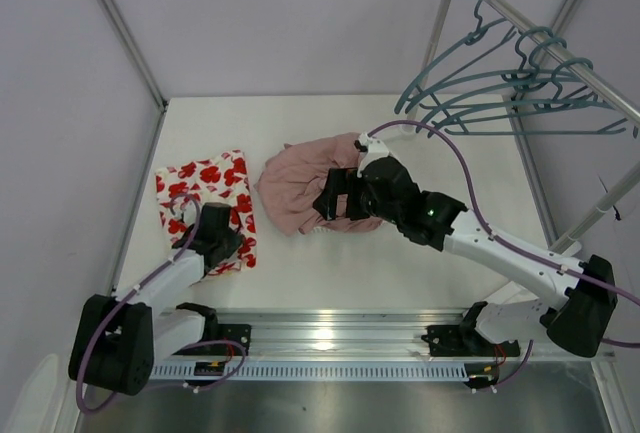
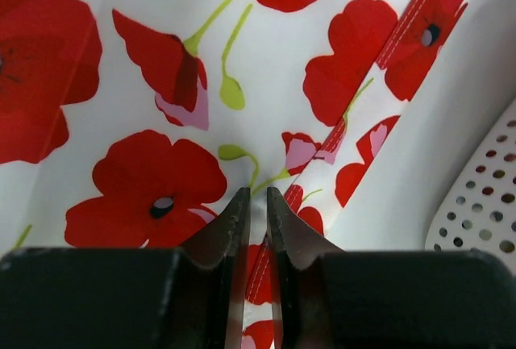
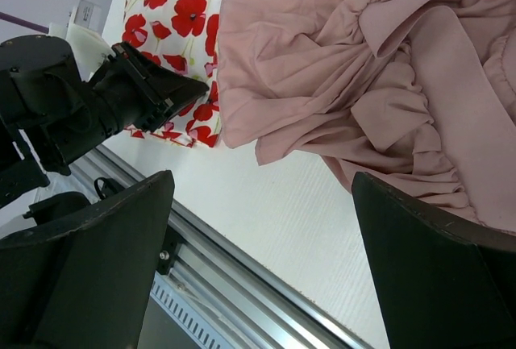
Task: Place the skirt on the hanger
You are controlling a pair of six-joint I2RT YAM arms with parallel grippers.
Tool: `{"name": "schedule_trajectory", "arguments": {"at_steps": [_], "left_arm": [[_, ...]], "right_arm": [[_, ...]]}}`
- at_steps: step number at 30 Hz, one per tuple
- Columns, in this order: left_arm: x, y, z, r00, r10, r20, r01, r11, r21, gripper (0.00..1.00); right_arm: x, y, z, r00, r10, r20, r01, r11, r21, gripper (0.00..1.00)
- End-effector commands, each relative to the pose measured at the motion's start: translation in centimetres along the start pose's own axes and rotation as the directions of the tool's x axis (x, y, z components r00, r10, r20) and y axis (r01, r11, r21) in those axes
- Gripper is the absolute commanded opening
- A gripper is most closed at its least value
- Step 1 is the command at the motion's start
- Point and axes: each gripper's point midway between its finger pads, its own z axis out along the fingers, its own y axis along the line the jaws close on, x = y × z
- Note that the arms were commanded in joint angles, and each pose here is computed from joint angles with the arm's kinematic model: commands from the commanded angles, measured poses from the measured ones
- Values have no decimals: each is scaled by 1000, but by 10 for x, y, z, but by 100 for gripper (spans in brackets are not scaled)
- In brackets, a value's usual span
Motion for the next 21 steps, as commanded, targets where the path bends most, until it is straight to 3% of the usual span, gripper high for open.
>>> {"name": "schedule_trajectory", "arguments": {"at_steps": [1, 4, 8, 10, 13, 15, 17, 21], "left_arm": [[3, -7, -10, 1000, 17, -19, -17, 999, 35, 18], [-26, -26, -32, 996, 62, 68, -68, 994, 91, 22], [-84, -44, -76, 966, 125, 225, -144, 987, 67, 44], [-119, -50, -96, 931, 157, 328, -176, 984, 27, 48], [-149, -40, -97, 908, 207, 365, -196, 978, -68, 58], [-169, -28, -81, 922, 194, 335, -170, 980, -101, 65], [-176, -32, -67, 944, 161, 289, -155, 987, -42, 68], [-173, -26, -29, 964, 198, 179, -187, 979, -76, 68]], "right_arm": [[-4, 3, 3, 1000, -1, 14, 1, 1000, 0, 99], [-6, 3, 4, 1000, -10, 13, 10, 1000, 2, 99], [-9, 6, 5, 1000, -23, 17, 23, 1000, -1, 99], [-10, 6, 4, 999, -27, 19, 28, 1000, -4, 99], [-12, 5, 4, 999, -27, 24, 27, 1000, -4, 99], [-13, 3, 2, 999, -27, 23, 27, 1000, -1, 99], [-16, -3, 0, 999, -20, 28, 20, 1000, 14, 99], [-21, -29, -10, 999, 15, 41, -18, 997, 78, 99]]}}
